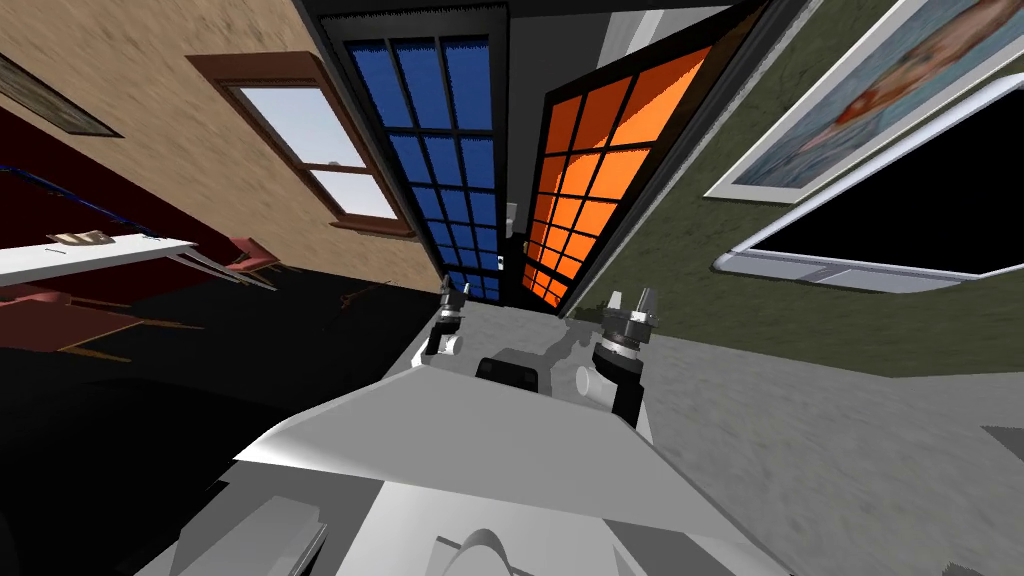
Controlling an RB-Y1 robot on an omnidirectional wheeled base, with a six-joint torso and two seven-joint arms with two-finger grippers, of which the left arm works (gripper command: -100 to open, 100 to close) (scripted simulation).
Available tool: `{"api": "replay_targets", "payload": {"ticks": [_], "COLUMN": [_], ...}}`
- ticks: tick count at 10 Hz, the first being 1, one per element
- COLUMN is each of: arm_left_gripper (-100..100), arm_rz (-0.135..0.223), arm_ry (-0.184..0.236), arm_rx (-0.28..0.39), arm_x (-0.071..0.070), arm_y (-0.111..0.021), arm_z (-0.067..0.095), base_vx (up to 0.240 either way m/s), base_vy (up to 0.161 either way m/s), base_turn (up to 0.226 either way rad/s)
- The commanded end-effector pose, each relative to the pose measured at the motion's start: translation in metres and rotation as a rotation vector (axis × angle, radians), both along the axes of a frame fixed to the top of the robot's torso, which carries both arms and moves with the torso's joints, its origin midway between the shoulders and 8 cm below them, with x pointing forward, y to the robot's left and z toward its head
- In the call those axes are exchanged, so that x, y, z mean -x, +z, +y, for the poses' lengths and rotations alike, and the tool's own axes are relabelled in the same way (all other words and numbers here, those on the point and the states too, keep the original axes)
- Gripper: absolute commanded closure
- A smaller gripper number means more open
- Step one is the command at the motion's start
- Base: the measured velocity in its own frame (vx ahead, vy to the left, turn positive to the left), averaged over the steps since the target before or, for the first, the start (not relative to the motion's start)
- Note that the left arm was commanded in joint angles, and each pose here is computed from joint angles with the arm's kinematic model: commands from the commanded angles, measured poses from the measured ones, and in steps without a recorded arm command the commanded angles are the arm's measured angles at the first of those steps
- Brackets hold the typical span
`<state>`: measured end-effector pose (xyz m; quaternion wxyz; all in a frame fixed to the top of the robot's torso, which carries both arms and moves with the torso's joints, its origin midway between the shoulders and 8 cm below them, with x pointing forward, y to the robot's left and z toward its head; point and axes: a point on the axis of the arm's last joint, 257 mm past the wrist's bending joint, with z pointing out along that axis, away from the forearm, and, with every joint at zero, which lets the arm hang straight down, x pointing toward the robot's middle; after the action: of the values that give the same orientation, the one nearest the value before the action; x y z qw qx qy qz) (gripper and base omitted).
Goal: Push the door open
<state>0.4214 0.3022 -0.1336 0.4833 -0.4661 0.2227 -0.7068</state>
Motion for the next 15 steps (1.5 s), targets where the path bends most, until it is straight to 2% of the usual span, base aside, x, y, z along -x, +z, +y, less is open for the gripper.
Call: {"api": "replay_targets", "payload": {"ticks": [1,8,15], "arm_left_gripper": [-100,-100,-100], "arm_rz": [0.006,0.037,0.061], "arm_ry": [-0.010,-0.038,-0.048], "arm_rx": [0.039,0.204,0.373], "arm_x": [-0.002,-0.009,-0.012], "arm_y": [-0.009,-0.050,-0.091], "arm_z": [0.003,0.014,0.024], "base_vx": [0.094,0.089,0.084], "base_vy": [0.042,0.046,0.057], "base_turn": [-0.065,-0.118,-0.108]}}
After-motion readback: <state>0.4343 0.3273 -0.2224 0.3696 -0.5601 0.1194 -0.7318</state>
